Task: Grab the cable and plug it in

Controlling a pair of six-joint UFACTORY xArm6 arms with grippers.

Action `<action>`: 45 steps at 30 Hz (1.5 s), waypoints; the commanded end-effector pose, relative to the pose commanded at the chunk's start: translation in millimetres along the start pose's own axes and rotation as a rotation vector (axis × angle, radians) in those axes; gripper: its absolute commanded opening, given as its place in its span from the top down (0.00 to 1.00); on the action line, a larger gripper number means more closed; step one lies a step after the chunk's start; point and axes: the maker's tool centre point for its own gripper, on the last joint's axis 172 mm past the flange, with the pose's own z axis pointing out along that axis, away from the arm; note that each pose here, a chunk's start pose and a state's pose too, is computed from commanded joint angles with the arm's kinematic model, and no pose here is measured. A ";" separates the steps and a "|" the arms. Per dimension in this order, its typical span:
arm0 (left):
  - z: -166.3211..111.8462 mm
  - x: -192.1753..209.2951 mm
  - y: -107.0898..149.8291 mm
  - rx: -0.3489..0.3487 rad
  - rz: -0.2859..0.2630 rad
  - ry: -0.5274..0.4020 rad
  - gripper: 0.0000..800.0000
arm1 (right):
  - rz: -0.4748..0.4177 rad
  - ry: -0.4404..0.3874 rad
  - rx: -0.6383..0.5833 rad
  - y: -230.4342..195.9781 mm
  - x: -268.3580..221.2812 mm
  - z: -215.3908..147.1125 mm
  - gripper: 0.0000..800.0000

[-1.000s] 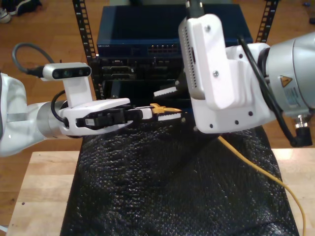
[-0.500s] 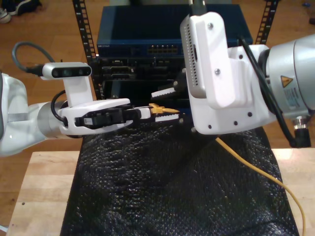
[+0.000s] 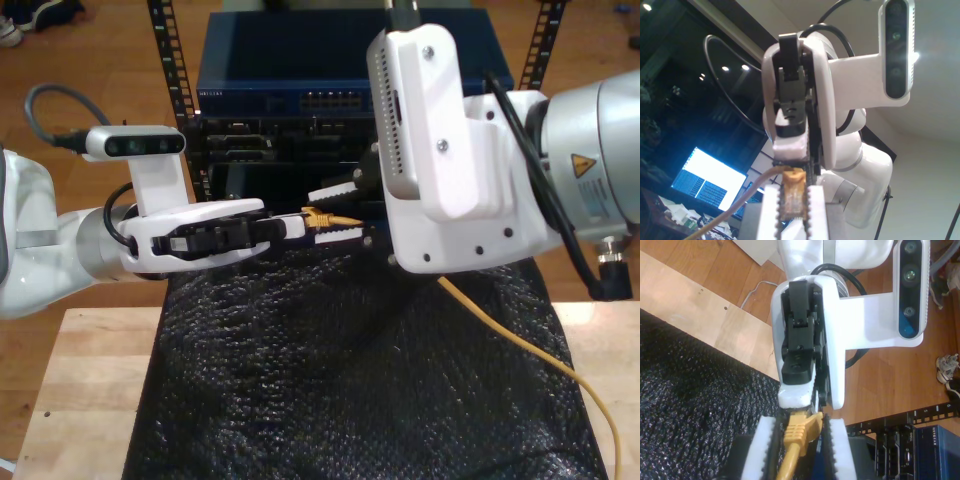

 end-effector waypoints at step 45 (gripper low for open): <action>0.0 -0.8 1.3 -0.015 -0.052 0.003 0.98 | -0.006 0.003 -0.009 0.0 2.2 -4.1 0.78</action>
